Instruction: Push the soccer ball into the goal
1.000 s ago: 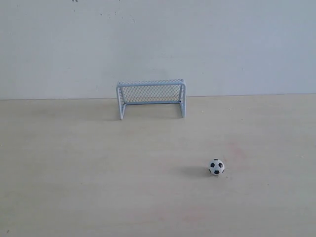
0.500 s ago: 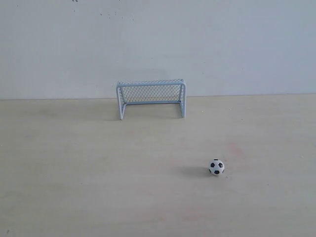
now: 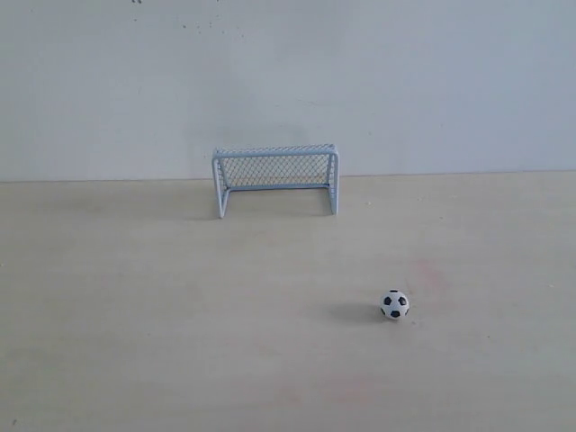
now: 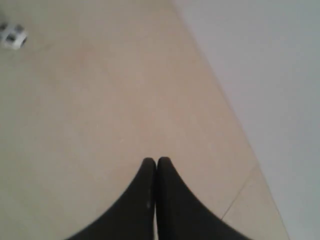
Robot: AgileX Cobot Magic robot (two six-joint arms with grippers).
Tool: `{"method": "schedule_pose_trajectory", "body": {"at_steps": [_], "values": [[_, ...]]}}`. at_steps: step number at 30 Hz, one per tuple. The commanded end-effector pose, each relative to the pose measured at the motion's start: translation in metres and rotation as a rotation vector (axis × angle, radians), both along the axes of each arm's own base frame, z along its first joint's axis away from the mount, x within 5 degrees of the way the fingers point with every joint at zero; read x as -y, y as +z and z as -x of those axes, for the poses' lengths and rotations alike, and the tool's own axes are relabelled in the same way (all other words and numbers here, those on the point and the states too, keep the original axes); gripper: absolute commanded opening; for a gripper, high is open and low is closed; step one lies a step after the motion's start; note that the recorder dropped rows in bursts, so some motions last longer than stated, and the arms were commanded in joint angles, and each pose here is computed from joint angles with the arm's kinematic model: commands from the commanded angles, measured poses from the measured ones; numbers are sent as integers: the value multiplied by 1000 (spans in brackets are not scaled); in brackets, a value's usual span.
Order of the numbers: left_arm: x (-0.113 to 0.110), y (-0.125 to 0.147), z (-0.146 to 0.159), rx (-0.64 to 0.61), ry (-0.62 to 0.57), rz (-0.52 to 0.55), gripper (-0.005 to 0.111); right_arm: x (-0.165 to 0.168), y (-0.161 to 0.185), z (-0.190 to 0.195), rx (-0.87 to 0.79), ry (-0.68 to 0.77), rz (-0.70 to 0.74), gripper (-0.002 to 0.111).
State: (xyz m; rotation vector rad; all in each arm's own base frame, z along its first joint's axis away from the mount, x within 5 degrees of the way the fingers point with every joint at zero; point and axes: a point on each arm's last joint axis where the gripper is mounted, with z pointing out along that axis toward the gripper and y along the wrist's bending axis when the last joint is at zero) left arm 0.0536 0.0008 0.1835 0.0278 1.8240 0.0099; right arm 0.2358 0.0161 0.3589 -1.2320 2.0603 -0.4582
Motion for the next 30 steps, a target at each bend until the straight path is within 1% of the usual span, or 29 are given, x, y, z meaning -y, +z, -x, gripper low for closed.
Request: {"method": "schedule_pose_trajectory", "body": {"at_steps": [1, 5, 9, 11, 14, 17, 20, 22, 25, 28, 30], "values": [[0, -1, 0, 2, 2, 0, 4, -4, -31, -17, -201, 170, 109, 0], [0, -1, 0, 2, 2, 0, 4, -10, -44, -36, -187, 174, 40, 0], [0, -1, 0, 2, 2, 0, 4, -14, -49, -40, -197, 219, 24, 0], [0, -1, 0, 2, 2, 0, 4, -15, -53, -38, -228, 286, 60, 0], [0, -1, 0, 2, 2, 0, 4, -17, -61, -40, -259, 455, 160, 0], [0, -1, 0, 2, 2, 0, 4, -19, -75, -48, -303, 504, 167, 0], [0, -1, 0, 2, 2, 0, 4, -25, -99, -58, -388, 577, 182, 0], [0, -1, 0, 2, 2, 0, 4, -35, -115, -65, -421, 644, 204, 0], [0, -1, 0, 2, 2, 0, 4, -59, -135, -75, -405, 712, 251, 0], [0, -1, 0, 2, 2, 0, 4, -77, -153, -81, -404, 801, 384, 0], [0, -1, 0, 2, 2, 0, 4, -83, -164, -84, -429, 825, 455, 0]]}}
